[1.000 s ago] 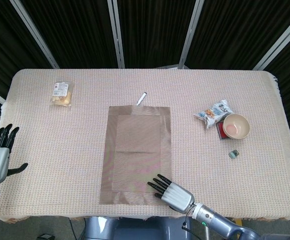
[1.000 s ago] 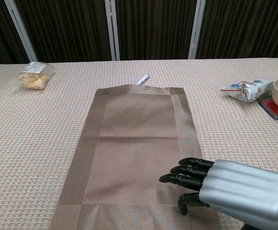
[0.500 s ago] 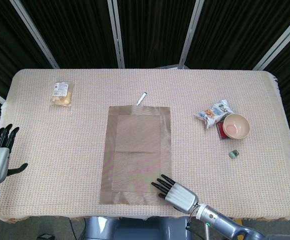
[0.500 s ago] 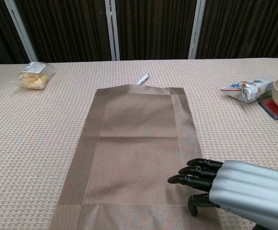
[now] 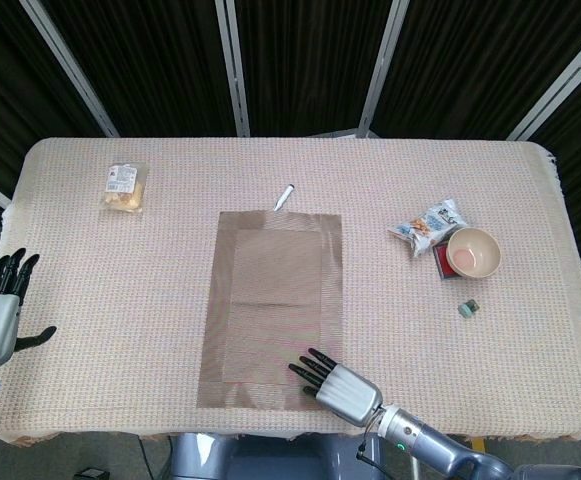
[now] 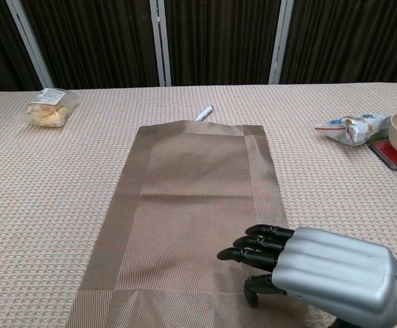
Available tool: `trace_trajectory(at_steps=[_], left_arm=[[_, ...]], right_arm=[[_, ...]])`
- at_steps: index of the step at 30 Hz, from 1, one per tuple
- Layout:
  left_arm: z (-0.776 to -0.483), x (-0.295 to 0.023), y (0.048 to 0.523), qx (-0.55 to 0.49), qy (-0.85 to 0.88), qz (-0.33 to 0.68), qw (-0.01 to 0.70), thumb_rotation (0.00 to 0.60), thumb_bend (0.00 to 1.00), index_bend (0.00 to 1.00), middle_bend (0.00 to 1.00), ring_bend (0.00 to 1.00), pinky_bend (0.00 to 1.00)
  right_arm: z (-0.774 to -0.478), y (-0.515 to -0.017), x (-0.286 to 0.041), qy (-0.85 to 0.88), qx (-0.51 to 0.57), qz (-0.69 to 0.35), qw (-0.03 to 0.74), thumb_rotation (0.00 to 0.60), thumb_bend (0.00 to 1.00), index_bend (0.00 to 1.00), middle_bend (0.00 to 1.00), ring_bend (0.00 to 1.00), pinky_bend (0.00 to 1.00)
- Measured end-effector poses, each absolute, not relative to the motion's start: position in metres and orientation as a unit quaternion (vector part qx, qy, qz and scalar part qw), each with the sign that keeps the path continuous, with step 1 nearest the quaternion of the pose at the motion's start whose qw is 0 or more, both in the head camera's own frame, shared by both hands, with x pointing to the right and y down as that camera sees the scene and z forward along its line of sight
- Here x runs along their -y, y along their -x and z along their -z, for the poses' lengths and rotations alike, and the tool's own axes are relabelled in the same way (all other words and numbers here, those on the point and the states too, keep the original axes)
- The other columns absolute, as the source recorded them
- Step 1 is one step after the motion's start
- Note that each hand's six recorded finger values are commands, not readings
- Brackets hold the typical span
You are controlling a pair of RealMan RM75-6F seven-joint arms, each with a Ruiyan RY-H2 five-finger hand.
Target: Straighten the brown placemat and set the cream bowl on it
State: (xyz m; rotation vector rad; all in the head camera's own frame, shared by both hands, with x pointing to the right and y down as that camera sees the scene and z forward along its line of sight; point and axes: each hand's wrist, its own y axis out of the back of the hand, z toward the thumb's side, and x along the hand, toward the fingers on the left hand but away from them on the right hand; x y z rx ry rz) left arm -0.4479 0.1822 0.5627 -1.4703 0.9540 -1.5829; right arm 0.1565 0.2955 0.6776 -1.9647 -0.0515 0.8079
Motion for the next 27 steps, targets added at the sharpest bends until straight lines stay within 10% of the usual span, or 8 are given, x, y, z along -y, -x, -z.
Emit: trace_trajectory(at_steps=[12, 27], left_arm=[[-0.562, -0.182, 0.448, -0.375, 0.577, 0.618, 0.379, 0.6, 0.03, 0.0, 0.0, 0.0, 0.0], [-0.565, -0.183, 0.448, -0.369, 0.579, 0.622, 0.376, 0.6, 0.02, 0.0, 0.0, 0.0, 0.0]], right_arm=[[-0.675, -0.156, -0.295, 0.811, 0.028, -0.324, 0.486, 0.6, 0.42, 0.67, 0.04, 0.0, 0.0], [-0.659, -0.179, -0.291, 0.807, 0.042, -0.295, 0.51, 0.6, 0.43, 0.73, 0.11, 0.0, 0.0]])
